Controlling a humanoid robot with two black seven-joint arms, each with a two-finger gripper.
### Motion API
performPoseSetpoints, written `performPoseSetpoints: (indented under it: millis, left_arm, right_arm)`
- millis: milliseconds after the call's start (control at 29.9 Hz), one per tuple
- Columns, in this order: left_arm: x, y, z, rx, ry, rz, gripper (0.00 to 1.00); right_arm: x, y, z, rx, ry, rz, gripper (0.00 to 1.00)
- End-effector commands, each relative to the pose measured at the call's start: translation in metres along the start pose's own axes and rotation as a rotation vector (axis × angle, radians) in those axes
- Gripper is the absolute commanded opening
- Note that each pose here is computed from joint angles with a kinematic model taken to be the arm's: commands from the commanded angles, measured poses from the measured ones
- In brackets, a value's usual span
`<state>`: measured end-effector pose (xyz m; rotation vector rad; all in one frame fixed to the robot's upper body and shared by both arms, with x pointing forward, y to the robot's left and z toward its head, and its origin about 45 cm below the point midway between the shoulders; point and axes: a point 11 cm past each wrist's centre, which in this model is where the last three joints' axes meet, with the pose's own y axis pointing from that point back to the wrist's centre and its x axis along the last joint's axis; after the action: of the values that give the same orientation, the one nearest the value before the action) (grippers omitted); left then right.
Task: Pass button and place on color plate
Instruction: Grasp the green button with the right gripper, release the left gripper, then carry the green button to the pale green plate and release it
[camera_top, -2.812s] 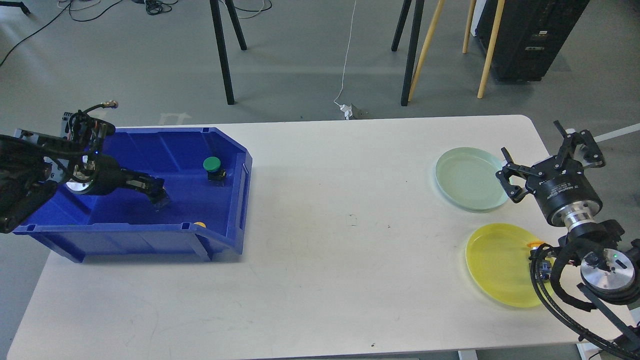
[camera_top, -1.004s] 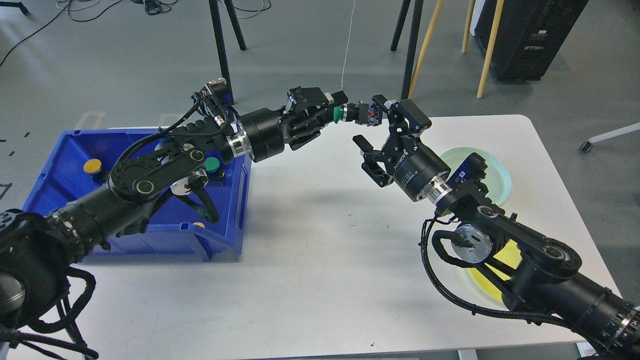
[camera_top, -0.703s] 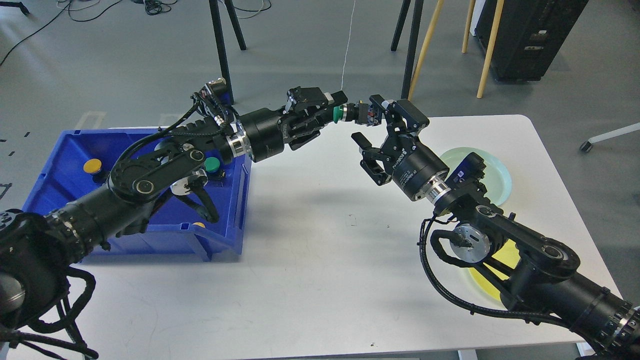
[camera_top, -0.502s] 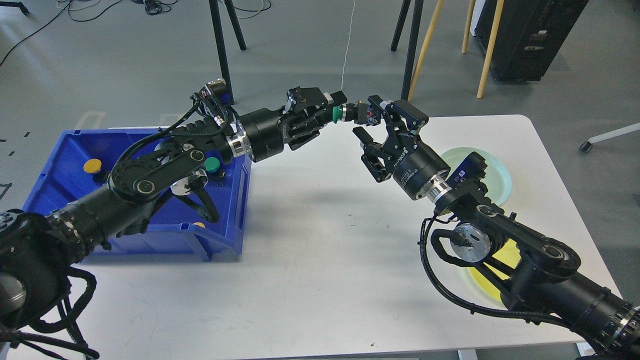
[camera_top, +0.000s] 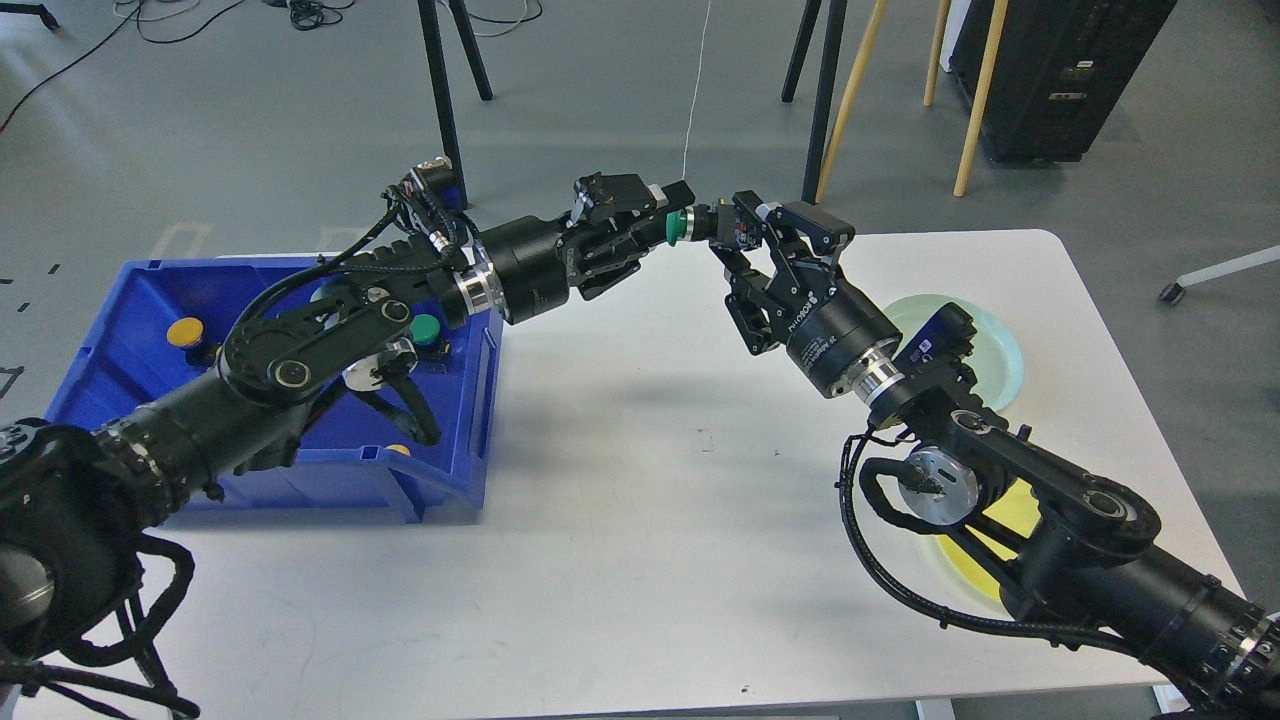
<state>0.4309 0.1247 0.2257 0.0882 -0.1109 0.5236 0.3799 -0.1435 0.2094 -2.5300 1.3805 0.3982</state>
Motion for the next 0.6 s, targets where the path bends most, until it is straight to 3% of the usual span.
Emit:
performPoseSetpoints:
  millis: [0, 134, 402, 569]
  left_arm:
    - [-0.001, -0.001, 0.001, -0.008, 0.011, 0.002, 0.59]
    - [-0.001, -0.001, 0.002, -0.016, 0.022, 0.005, 0.72]
    - [0.0, 0.0, 0.002, -0.015, 0.023, 0.008, 0.77]
    - [0.0, -0.001, 0.002, -0.017, 0.026, 0.009, 0.77]
  right_arm:
    - [0.001, 0.0, 0.0, 0.001, 0.0, 0.007, 0.07]
    - [0.003, 0.0, -0.002, 0.007, 0.0, 0.017, 0.01]
    - [0.016, 0.004, -0.007, 0.03, -0.012, 0.068, 0.01]
    - [0.081, 0.03, -0.009, 0.061, -0.069, 0.355, 0.01]
